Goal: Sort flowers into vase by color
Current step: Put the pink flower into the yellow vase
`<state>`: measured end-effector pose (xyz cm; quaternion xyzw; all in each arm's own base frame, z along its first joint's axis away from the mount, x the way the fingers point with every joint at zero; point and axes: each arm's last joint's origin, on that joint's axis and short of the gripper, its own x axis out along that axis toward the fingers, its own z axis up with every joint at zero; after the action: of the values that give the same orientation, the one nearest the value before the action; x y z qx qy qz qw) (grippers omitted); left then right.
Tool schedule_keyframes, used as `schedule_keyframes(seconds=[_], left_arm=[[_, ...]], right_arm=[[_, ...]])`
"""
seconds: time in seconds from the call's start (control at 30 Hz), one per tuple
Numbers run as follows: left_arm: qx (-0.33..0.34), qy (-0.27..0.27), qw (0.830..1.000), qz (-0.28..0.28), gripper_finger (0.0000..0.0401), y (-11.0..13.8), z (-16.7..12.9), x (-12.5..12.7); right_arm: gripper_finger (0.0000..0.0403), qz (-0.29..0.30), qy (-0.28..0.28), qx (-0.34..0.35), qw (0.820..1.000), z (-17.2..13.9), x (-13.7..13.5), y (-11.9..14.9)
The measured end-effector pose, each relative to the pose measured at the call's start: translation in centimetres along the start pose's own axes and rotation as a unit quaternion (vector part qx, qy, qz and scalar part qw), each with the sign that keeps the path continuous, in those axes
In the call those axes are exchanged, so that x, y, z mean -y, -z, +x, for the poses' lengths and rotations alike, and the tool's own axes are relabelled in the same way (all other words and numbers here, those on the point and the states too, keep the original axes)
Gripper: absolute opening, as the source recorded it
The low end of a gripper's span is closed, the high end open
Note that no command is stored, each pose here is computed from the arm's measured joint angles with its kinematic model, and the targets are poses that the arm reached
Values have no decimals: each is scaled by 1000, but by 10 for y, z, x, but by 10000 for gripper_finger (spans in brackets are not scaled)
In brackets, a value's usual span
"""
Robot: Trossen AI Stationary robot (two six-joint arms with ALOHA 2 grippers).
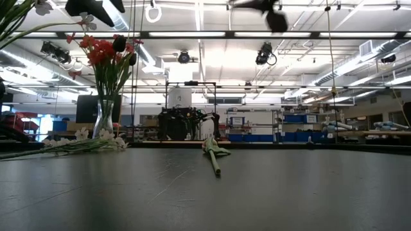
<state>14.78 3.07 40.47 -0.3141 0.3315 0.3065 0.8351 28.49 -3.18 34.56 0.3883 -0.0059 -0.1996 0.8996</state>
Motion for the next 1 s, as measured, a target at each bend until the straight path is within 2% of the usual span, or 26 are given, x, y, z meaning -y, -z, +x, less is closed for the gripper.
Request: schedule_keyframes(seconds=[0.2,0.33,0.43,0.63,0.8,1.0], left_arm=[[8,7,999,34,243,2,-8,-5],[13,10,999,36,243,6,-20,-11],[25,14,998,53,242,7,-31,-17],[60,14,996,67,242,7,-55,-28],[72,8,993,96,242,7,-59,-32],[61,3,989,133,242,8,-59,-33]], right_arm=[[66,77,52,-94,991,62,29,57],[66,105,64,-142,982,97,35,85],[66,120,112,-190,968,118,41,102],[66,112,252,-273,922,138,41,116],[66,98,338,-328,877,146,36,127],[73,131,417,-385,813,142,36,170]])
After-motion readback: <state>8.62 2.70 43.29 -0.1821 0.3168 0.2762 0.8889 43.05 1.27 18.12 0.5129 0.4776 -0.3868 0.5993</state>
